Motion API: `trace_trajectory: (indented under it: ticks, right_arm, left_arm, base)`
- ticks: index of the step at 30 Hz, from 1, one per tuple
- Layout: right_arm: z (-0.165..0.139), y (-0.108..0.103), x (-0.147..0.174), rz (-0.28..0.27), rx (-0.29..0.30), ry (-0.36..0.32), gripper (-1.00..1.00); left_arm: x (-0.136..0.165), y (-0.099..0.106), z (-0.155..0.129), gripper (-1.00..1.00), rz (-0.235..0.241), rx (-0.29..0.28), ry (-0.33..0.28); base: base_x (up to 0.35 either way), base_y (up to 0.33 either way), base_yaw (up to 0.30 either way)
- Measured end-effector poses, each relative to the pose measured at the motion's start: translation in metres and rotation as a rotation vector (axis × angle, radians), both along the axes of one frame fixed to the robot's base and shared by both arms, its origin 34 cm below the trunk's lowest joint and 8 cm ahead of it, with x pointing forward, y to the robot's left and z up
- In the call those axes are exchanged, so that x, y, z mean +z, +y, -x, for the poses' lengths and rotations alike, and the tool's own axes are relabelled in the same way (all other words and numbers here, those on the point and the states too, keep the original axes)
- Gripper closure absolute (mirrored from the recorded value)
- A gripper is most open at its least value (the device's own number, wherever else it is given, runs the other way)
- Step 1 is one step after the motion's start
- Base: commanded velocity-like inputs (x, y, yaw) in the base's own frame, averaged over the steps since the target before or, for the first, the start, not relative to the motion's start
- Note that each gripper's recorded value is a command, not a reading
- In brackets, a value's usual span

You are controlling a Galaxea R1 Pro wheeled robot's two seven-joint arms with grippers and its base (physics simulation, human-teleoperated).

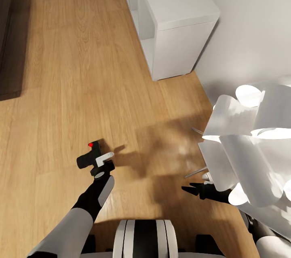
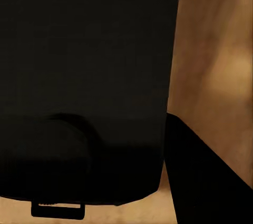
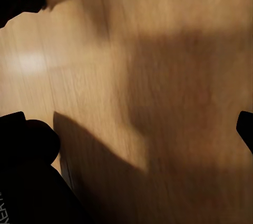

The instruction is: Attach the digital camera to the camera tripod in the bedroom.

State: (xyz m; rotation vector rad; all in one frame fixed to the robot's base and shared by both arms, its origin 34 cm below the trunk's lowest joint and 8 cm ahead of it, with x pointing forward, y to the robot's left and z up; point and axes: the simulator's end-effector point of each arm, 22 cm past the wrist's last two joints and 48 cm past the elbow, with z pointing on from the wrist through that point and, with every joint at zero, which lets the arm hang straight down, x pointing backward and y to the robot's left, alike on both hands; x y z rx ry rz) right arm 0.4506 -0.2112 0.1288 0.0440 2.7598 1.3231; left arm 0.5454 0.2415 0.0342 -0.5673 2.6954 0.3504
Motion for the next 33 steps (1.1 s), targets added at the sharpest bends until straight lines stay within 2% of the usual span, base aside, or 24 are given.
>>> trace_trajectory:
  ticks: [9,12,13,16,19,23,33]
  right_arm:
    - [0.0,0.0,0.0,0.0,0.0,0.0,-1.0]
    - [0.0,0.0,0.0,0.0,0.0,-0.001,-1.0]
    - [0.0,0.0,0.0,0.0,0.0,-0.001,-1.0]
    - [0.0,0.0,0.0,0.0,0.0,0.0,-1.0]
    - [0.0,0.0,0.0,0.0,0.0,0.0,-1.0]
    - [0.0,0.0,0.0,0.0,0.001,-0.001,-1.0]
    - [0.0,0.0,0.0,-0.002,0.001,-0.001,-1.0]
  left_arm:
    - [0.005,0.001,-0.009,1.0,-0.006,0.003,-0.02]
    - [0.016,0.005,-0.024,1.0,-0.031,0.025,-0.05]
    - [0.028,0.009,-0.033,1.0,-0.071,0.06,-0.065]
    - [0.043,0.012,-0.042,1.0,-0.112,0.096,-0.079]
    - [0.048,0.006,-0.048,1.0,-0.118,0.074,-0.085]
    - [0.051,-0.012,-0.053,1.0,-0.11,0.015,-0.083]
    - [0.052,-0.02,-0.054,1.0,-0.106,-0.014,-0.078]
  base:
    - [0.0,0.0,0.0]
    - [0.0,0.0,0.0]
    - [0.0,0.0,0.0]
    - [0.0,0.0,0.0]
    - [0.0,0.0,0.0]
    - [0.0,0.0,0.0]
    - [0.0,0.0,0.0]
